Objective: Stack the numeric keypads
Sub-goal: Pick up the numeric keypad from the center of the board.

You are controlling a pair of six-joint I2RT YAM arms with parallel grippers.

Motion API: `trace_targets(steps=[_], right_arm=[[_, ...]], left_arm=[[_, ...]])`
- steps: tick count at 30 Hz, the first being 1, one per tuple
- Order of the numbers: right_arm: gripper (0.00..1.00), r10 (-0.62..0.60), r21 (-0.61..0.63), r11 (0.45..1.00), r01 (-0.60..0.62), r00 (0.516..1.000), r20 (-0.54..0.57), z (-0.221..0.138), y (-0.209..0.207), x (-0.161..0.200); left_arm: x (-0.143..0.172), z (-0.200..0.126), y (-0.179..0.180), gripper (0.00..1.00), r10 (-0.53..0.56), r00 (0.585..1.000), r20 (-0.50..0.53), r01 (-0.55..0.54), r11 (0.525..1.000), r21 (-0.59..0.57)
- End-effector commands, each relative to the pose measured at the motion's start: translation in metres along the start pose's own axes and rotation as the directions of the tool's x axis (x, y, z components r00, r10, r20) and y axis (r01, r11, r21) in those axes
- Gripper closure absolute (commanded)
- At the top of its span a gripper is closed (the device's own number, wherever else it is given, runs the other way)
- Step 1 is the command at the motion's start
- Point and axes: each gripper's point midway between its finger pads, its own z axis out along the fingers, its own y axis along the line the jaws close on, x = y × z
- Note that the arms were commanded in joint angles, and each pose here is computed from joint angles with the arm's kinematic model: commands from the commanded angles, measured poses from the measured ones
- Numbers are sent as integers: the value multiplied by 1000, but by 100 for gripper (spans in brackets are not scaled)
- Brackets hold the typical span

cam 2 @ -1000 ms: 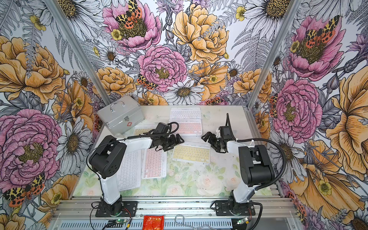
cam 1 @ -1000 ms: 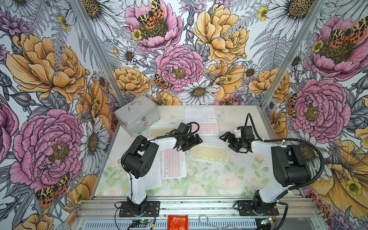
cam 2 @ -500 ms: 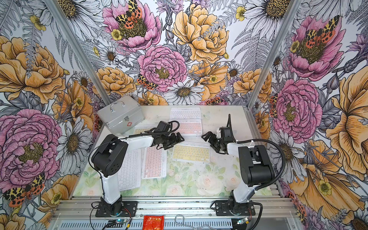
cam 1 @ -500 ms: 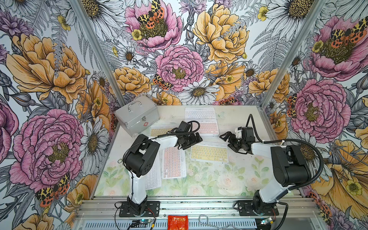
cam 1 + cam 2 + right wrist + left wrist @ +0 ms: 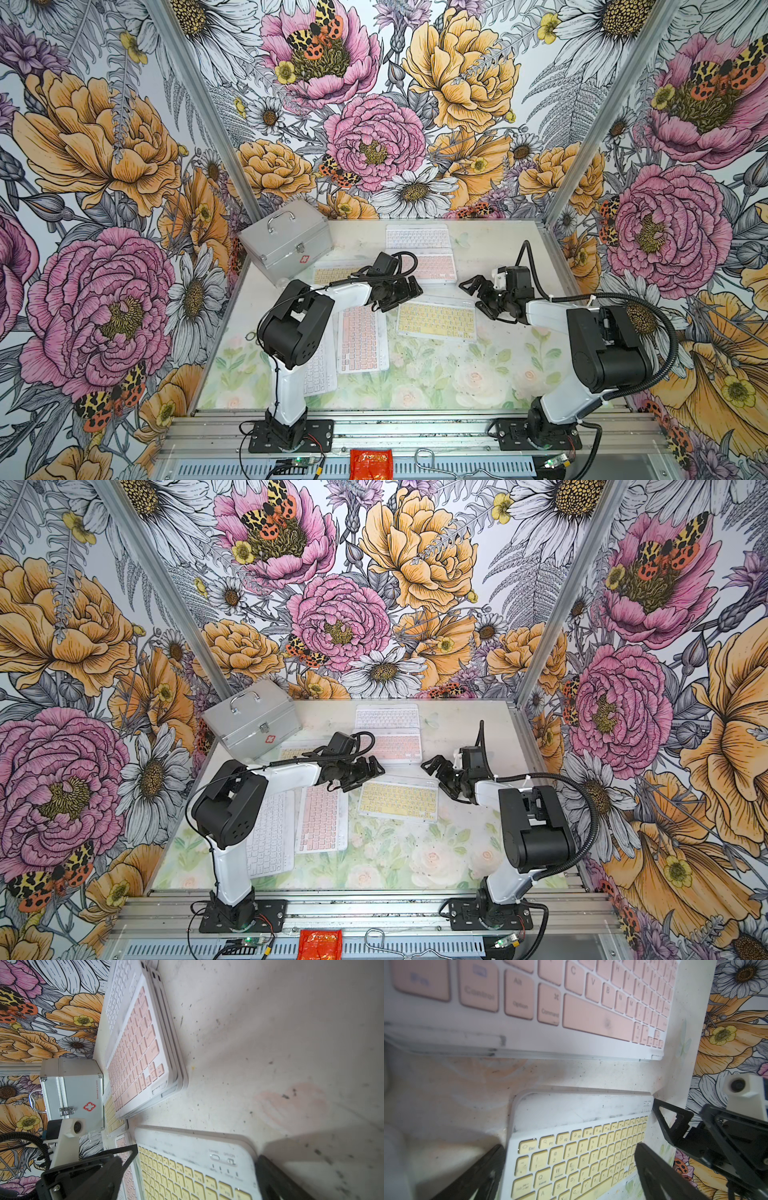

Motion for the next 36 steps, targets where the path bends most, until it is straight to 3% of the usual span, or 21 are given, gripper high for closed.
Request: trace_targets(steps=[1, 5, 10, 23, 30, 36], right_arm=[[0, -24, -102, 995, 17, 998, -65, -4, 27, 15], [0, -48, -145, 989, 36, 996, -81, -4, 37, 20], [0, -123, -199, 974, 111, 991, -50, -15, 57, 20], [0, -249, -353, 905, 239, 968, 17, -31, 102, 21], [0, -230, -414, 878, 241, 970, 77, -34, 123, 9], [0, -151, -417, 888, 193, 980, 132, -34, 129, -3]], left_arm=[[15, 16, 1, 1, 21, 998, -52, -21, 1000, -8], [16, 15, -3, 1, 13, 998, -58, -12, 1000, 12], [10, 13, -15, 1, -80, 994, -70, 90, 985, 145], [-3, 8, -37, 1, -161, 985, -58, 171, 948, 269], [-6, 4, -49, 1, -207, 978, -36, 207, 921, 331], [-4, 4, -60, 1, -221, 975, -24, 214, 907, 363]])
